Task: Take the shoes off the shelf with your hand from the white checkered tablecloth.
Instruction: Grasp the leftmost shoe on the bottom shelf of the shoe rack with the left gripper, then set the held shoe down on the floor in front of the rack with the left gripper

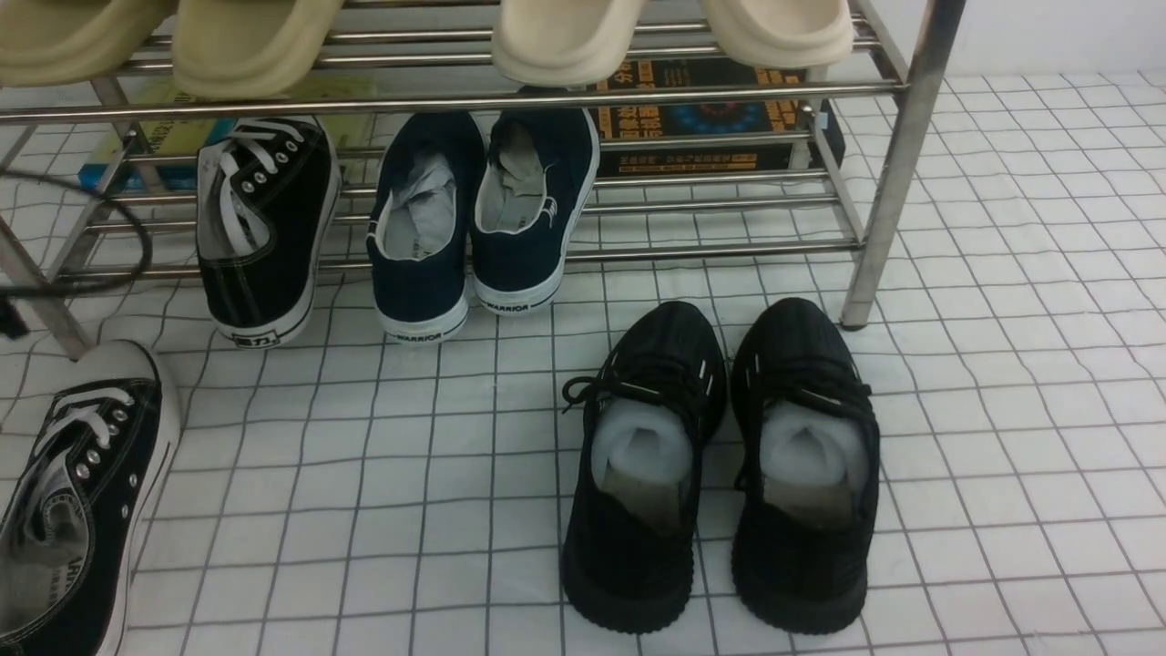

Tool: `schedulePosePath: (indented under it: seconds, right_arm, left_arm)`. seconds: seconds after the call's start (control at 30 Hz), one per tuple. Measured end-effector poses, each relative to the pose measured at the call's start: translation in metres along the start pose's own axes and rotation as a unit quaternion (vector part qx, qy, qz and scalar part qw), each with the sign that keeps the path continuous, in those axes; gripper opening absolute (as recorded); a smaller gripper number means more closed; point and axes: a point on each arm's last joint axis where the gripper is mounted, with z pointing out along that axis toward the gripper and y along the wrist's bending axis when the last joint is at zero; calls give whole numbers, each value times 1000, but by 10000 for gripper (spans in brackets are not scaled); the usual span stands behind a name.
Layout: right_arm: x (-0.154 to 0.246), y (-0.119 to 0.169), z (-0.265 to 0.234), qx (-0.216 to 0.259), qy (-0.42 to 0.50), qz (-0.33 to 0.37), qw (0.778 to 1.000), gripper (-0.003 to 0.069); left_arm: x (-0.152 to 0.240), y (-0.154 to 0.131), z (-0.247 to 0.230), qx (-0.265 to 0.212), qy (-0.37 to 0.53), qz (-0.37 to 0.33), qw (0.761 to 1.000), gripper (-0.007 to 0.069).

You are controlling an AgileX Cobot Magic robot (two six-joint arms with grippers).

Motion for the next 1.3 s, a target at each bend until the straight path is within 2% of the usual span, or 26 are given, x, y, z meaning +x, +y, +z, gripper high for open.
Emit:
schedulePosePath:
  seconds: [0.13, 0.17, 0.23, 0.4, 0.7, 0.8, 0.87, 0.9, 0.93, 1.0, 1.03, 1.17, 1.3]
  right_arm:
    - [0, 0, 0, 0, 0, -1, 1000, 239]
    - [0, 0, 0, 0, 0, -1, 1000, 239]
    - [0, 0, 0, 0, 0, 0, 1000, 239]
    - [0, 0, 0, 0, 0, 0, 1000, 239]
    - [0, 0, 0, 0, 0, 0, 1000, 239]
    - [0, 0, 0, 0, 0, 0, 1000, 239]
    - [0, 0, 0, 0, 0, 0, 1000, 239]
    - [0, 0, 0, 0, 0, 0, 1000, 239]
    - [0, 0, 0, 0, 0, 0, 1000, 239]
    - [0, 0, 0, 0, 0, 0, 1000, 239]
    - [0, 0, 0, 0, 0, 0, 1000, 239]
    - [0, 0, 0, 0, 0, 0, 1000, 239]
    - [0, 0, 0, 0, 0, 0, 1000, 239]
  left_arm:
    - [-13, -44, -10, 79, -21, 39, 996, 429]
    - [-14, -47, -9, 82, -23, 40, 996, 429]
    - [-24, -71, -5, 111, -42, 52, 992, 429]
    - [-40, -97, 25, 126, -52, 60, 989, 429]
    - [-46, -108, 80, 129, -44, 42, 990, 412]
    - [-45, -109, 90, 128, -36, 37, 990, 370]
    - [-44, -109, 95, 128, -29, 33, 991, 258]
    - [-44, -110, 95, 128, -29, 33, 991, 258]
    - [-44, -110, 95, 129, -27, 33, 991, 168]
    - [-44, -109, 94, 122, -24, 44, 991, 69]
    - [-43, -108, 93, 119, -18, 47, 992, 43]
    - [-38, -104, 79, 109, 3, 55, 992, 20]
    - [-26, -91, 41, 80, 49, 80, 992, 18]
